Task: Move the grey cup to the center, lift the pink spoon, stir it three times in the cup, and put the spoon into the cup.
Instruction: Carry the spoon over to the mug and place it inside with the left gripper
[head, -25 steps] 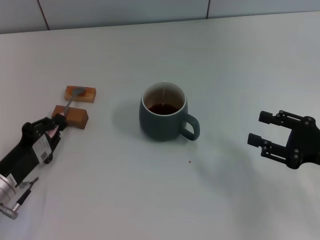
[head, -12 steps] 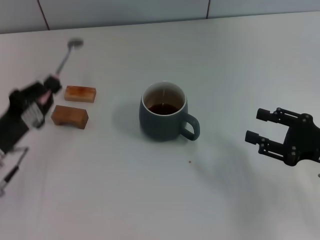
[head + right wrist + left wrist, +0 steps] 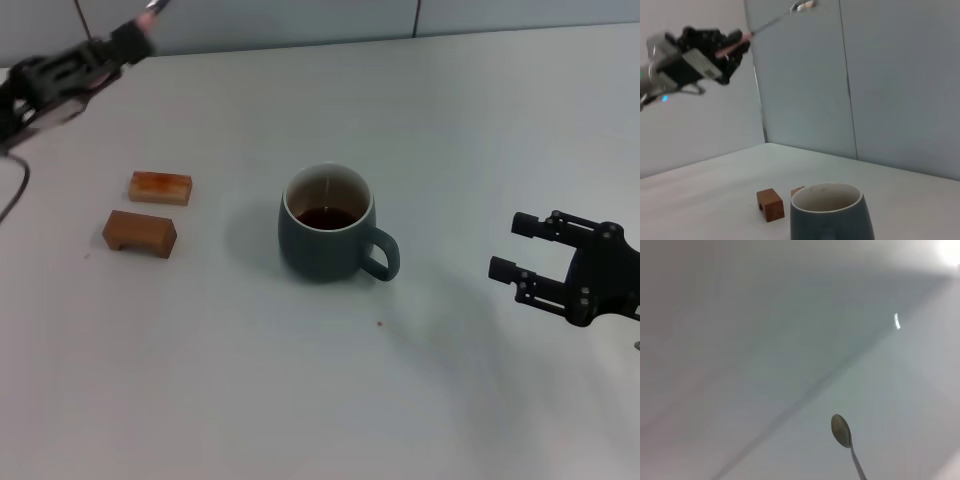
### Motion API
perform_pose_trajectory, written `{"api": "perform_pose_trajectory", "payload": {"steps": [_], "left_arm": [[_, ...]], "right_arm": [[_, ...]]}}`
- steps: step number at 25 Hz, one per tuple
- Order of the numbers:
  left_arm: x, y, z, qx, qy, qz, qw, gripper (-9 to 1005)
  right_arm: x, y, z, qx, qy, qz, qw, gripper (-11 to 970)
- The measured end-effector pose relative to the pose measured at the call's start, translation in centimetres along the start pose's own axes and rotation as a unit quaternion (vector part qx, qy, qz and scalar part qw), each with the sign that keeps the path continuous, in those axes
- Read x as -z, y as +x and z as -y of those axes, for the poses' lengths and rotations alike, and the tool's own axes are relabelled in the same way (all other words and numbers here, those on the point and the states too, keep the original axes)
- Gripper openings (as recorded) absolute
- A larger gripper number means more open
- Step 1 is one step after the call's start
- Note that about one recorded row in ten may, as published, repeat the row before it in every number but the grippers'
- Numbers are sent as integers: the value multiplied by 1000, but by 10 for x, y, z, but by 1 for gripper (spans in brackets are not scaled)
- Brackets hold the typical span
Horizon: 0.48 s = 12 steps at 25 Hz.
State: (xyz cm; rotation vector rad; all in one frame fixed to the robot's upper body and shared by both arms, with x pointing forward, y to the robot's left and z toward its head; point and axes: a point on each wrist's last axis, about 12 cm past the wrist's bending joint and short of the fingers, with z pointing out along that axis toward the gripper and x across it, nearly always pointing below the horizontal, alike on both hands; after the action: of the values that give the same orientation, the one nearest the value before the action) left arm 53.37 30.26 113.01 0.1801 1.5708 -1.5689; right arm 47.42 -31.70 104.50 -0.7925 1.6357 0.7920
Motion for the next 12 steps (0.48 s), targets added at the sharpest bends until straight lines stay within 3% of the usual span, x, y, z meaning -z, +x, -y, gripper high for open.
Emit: {"api": "perform_pose_trajectory", "payload": {"steps": [1, 3, 6, 7, 10, 12], "left_arm": [[0, 0, 0, 0, 0, 0, 1000, 131], [-34, -32, 24, -112, 14, -133, 985, 131], [-42, -38, 30, -139, 14, -164, 977, 132], [-56, -48, 40, -181, 11, -210, 961, 132], [-77, -59, 54, -244, -6, -284, 927, 132], [-92, -63, 63, -290, -21, -342, 893, 132]], "right_arm": [[0, 0, 0, 0, 0, 0, 1000, 658], [0, 0, 1, 1, 0, 0, 1000, 658], [0, -1, 1, 3, 0, -1, 1000, 658], [0, -1, 1, 3, 0, -1, 1000, 658], [-1, -2, 2, 4, 0, -1, 1000, 658], [-1, -2, 2, 5, 0, -1, 1000, 658]]}}
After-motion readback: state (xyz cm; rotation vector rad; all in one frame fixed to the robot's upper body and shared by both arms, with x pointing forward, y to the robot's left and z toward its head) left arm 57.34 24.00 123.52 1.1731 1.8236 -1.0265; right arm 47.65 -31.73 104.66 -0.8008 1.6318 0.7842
